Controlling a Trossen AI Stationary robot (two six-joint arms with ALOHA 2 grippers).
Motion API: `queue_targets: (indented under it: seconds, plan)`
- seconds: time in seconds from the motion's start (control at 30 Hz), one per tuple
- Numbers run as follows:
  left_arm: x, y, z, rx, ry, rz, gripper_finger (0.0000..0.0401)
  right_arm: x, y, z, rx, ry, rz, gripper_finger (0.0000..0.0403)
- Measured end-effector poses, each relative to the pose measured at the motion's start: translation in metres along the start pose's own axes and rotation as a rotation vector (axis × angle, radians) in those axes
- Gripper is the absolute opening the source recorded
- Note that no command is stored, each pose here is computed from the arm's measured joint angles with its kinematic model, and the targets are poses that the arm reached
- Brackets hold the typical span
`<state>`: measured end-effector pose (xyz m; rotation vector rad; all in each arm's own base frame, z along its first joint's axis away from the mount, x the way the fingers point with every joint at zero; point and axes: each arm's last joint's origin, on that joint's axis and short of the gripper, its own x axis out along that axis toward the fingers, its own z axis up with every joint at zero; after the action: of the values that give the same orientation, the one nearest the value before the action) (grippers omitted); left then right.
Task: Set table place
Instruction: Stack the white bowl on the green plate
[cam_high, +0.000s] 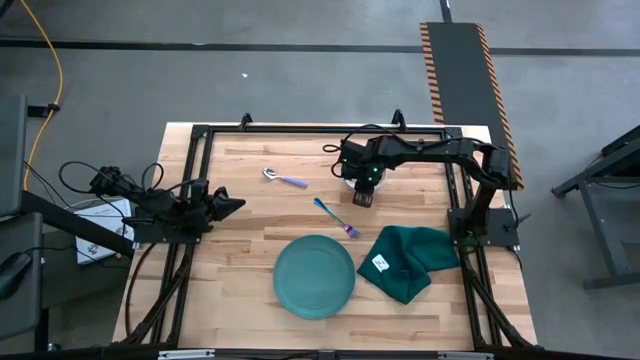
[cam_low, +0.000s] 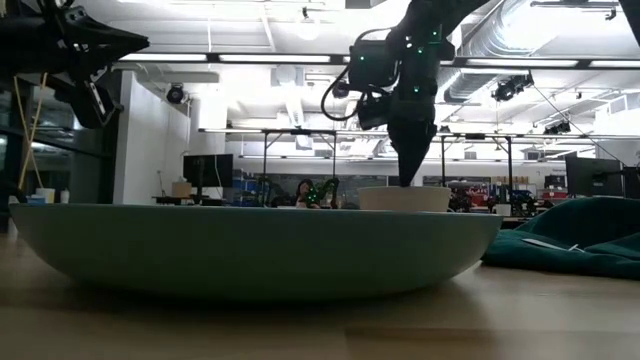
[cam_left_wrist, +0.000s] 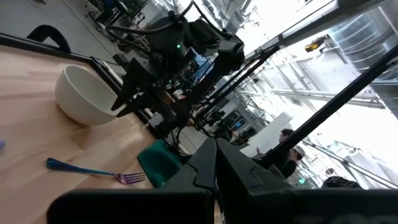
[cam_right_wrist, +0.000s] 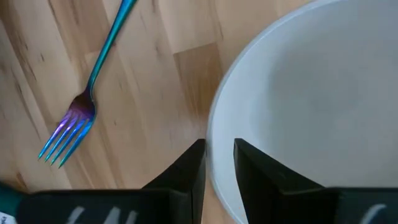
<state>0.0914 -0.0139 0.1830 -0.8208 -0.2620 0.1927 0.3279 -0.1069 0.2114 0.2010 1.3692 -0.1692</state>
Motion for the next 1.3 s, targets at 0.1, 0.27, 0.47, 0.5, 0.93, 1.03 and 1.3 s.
queue_targets:
  seconds: [0.1, 0.27, 0.47, 0.5, 0.93, 1.03, 1.3]
  plan:
    - [0.0000, 0.0008, -0.0008, -0.008, 0.008, 0.007, 0.0001, 0.0014, -0.0003, 0.0008, 0.001, -0.002, -0.001, 0.0075]
    - [0.0000, 0.0009, -0.0010, -0.013, 0.009, 0.008, 0.0001, 0.0014, -0.0005, 0.0021, -0.012, -0.016, -0.003, 0.0075]
    - [0.0000, 0.0009, -0.0010, -0.013, 0.009, 0.009, 0.0001, 0.0032, -0.0035, 0.0031, -0.004, -0.020, -0.004, 0.0075]
    - [0.0000, 0.0009, -0.0010, -0.013, 0.009, 0.008, 0.0001, 0.0036, -0.0042, 0.0029, -0.001, -0.017, -0.004, 0.0075]
    - [0.0000, 0.0009, -0.0010, -0.013, 0.010, 0.007, 0.0001, 0.0033, -0.0097, 0.0025, 0.030, -0.020, 0.004, 0.0075]
    - [0.0000, 0.0008, -0.0010, -0.014, 0.011, 0.006, 0.0001, 0.0033, -0.0096, 0.0026, 0.030, -0.020, 0.008, 0.0075]
    - [0.0000, 0.0006, -0.0012, -0.017, 0.017, 0.000, 0.0001, 0.0033, -0.0091, -0.0017, 0.023, 0.024, 0.015, 0.0075]
